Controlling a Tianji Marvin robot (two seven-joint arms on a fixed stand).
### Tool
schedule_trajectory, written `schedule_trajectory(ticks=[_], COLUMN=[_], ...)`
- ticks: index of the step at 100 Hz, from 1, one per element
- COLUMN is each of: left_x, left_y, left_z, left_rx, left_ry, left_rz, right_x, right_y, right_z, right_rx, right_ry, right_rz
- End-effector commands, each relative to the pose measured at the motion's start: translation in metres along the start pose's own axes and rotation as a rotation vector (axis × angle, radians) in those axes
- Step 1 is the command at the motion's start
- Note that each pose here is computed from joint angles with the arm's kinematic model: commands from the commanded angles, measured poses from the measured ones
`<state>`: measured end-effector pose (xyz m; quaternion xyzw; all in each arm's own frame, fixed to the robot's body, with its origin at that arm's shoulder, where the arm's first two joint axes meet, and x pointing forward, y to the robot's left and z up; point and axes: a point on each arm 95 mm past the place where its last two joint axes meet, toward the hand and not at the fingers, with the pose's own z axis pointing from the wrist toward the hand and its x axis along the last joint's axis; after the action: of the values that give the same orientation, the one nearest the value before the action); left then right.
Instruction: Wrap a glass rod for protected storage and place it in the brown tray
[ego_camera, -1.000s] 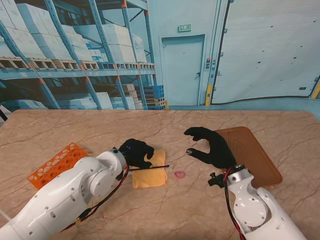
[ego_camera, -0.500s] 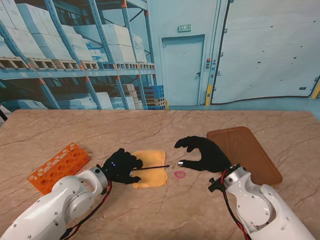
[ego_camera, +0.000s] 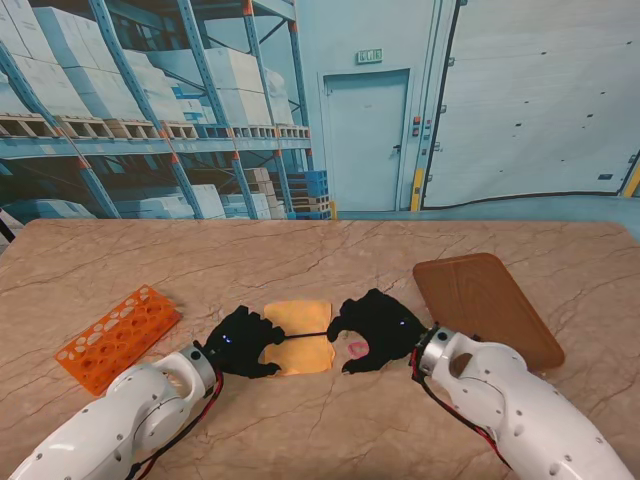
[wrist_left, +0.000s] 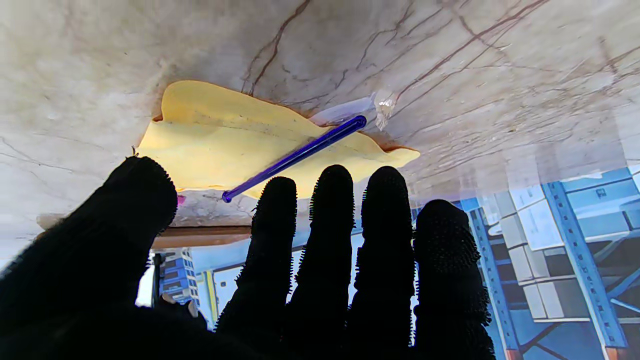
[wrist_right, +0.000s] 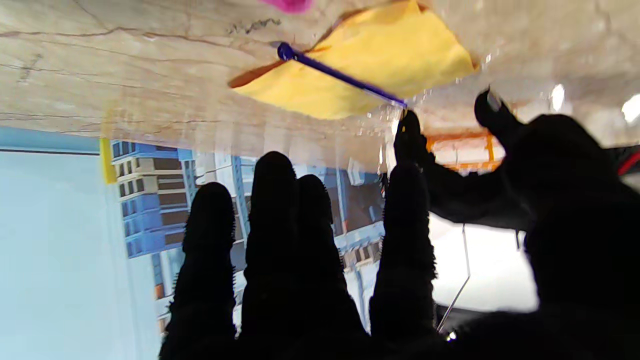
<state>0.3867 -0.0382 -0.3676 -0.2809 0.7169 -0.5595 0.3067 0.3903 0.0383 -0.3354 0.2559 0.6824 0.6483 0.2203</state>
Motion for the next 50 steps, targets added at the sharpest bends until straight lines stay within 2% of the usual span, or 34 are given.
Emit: schedule_trajectory(ticks=[1, 12, 28, 50], left_x=[0.002, 0.003, 0.004, 0.008], left_y=[0.003, 0.005, 0.007, 0.009], left_z=[-0.002, -0.002, -0.002, 0.002], left_rx=[-0.007, -0.011, -0.009, -0.012], left_ry=[0.005, 0.008, 0.011, 0.003], left_rz=[-0.001, 0.004, 0.019, -0.003], right_x=[0.002, 0.005, 0.007, 0.008], right_y=[-0.002, -0.012, -0.022, -0.036], right_z=[0.007, 0.020, 0.036, 0.051], right_rx=[0.008, 0.043, 0.083, 0.154], right_ry=[0.012, 0.036, 0.045, 0.073], right_rz=[-0.017, -0.055, -0.066, -0.091])
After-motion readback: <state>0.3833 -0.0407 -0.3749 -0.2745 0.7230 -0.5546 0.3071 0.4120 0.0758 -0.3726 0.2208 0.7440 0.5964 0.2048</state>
